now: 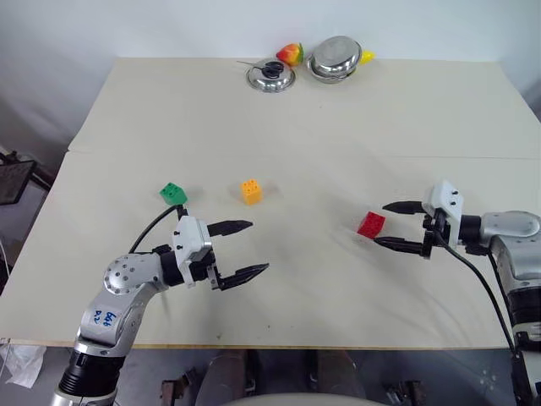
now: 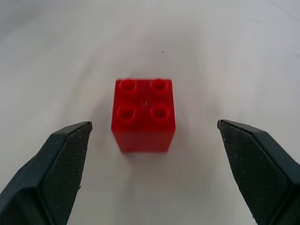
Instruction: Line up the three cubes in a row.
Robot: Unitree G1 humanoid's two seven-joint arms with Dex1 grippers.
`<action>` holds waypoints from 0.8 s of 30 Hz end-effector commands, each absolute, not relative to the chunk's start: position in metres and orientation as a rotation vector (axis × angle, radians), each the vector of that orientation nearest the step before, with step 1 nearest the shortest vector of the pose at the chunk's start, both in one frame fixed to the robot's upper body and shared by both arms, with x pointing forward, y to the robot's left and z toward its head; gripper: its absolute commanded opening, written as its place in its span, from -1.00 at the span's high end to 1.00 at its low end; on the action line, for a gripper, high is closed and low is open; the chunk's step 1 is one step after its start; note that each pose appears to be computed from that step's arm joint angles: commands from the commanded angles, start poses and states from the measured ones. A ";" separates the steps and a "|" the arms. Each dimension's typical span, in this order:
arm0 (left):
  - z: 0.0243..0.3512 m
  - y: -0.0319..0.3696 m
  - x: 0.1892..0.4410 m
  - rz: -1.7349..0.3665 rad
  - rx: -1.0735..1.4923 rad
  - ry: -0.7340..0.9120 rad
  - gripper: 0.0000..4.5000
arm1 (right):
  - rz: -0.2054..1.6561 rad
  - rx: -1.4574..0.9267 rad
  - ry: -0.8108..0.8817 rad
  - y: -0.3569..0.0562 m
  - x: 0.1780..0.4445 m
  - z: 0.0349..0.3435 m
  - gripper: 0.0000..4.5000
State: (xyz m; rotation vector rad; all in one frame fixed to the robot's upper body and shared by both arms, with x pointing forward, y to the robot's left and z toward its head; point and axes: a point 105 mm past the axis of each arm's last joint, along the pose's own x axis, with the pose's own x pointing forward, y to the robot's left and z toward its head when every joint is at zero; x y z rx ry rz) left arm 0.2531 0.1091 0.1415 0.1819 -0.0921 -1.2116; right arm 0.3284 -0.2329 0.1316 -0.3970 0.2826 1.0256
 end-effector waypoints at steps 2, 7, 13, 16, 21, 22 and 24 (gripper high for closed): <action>0.151 0.113 0.251 -1.230 0.208 -0.135 -1.00 | 1.049 -0.460 0.330 -0.234 0.330 0.123 -0.82; 0.150 0.115 0.251 -1.220 0.211 -0.134 -1.00 | 1.103 -0.434 0.307 -0.229 0.330 0.128 -0.08; 0.147 0.114 0.249 -1.212 0.205 -0.131 -1.00 | 1.229 -0.576 0.330 -0.231 0.329 0.132 0.37; 0.147 0.114 0.250 -1.206 0.204 -0.135 -1.00 | 1.280 -0.609 0.310 -0.225 0.337 0.141 0.37; 0.147 0.114 0.248 -1.188 0.204 -0.139 -1.00 | 1.352 -0.717 0.303 -0.218 0.344 0.139 0.37; 0.147 0.114 0.247 -1.188 0.204 -0.138 -1.00 | 1.354 -0.732 0.308 -0.218 0.346 0.137 0.37; 0.147 0.115 0.246 -1.182 0.204 -0.137 -1.00 | 1.352 -0.752 0.321 -0.219 0.349 0.133 0.37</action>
